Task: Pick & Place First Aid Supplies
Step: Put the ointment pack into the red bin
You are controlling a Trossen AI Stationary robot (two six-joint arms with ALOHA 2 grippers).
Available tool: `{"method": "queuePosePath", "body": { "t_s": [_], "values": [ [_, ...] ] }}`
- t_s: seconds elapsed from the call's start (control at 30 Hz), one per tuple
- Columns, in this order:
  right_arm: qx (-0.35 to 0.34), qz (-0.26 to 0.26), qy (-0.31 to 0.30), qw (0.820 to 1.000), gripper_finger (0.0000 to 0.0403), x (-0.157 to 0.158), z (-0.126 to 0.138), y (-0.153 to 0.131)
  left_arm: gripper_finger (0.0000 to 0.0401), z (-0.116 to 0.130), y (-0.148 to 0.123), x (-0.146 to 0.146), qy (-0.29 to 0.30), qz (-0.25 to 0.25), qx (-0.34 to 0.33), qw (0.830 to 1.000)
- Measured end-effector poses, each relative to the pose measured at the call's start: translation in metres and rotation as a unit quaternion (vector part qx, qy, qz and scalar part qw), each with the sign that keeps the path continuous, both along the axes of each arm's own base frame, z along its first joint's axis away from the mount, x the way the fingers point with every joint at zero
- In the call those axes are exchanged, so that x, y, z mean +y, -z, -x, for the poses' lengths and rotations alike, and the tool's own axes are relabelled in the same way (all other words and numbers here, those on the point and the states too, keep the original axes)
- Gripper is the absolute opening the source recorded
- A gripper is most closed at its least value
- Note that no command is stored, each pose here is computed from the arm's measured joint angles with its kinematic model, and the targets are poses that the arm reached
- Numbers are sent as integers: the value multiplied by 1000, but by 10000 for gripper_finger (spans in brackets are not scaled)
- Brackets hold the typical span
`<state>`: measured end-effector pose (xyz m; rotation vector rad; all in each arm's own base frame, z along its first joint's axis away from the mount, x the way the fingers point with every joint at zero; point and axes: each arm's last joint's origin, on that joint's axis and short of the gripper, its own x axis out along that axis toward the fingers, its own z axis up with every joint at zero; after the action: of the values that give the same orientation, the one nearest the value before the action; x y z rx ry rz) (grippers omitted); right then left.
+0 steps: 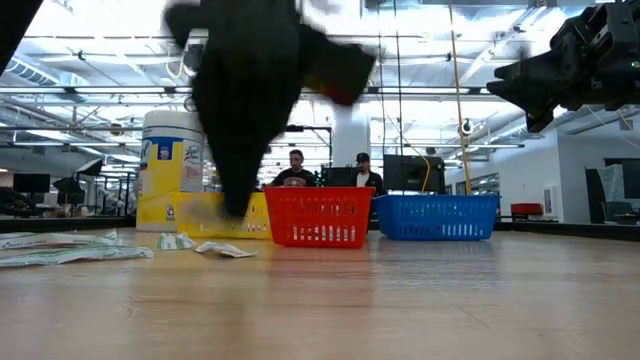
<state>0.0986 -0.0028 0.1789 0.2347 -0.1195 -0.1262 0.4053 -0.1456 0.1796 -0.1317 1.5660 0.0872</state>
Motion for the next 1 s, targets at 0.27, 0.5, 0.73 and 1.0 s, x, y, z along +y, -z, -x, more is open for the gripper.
{"method": "queuePosePath", "body": {
  "t_s": [0.27, 0.5, 0.73, 1.0],
  "values": [
    [-1, 0, 0, 1000, 130, 0, 0, 0, 1, 23, -65, 13, 146, 23, -36, 988],
    [-1, 0, 0, 1000, 130, 0, 0, 0, 1, 40, -86, 16, 281, 48, -30, 958],
    [-1, 0, 0, 1000, 130, 0, 0, 0, 0, 39, -88, 23, 320, 55, -31, 945],
    [-1, 0, 0, 1000, 130, 0, 0, 0, 0, 23, -88, 79, 280, 45, -49, 958]
  ]
}}
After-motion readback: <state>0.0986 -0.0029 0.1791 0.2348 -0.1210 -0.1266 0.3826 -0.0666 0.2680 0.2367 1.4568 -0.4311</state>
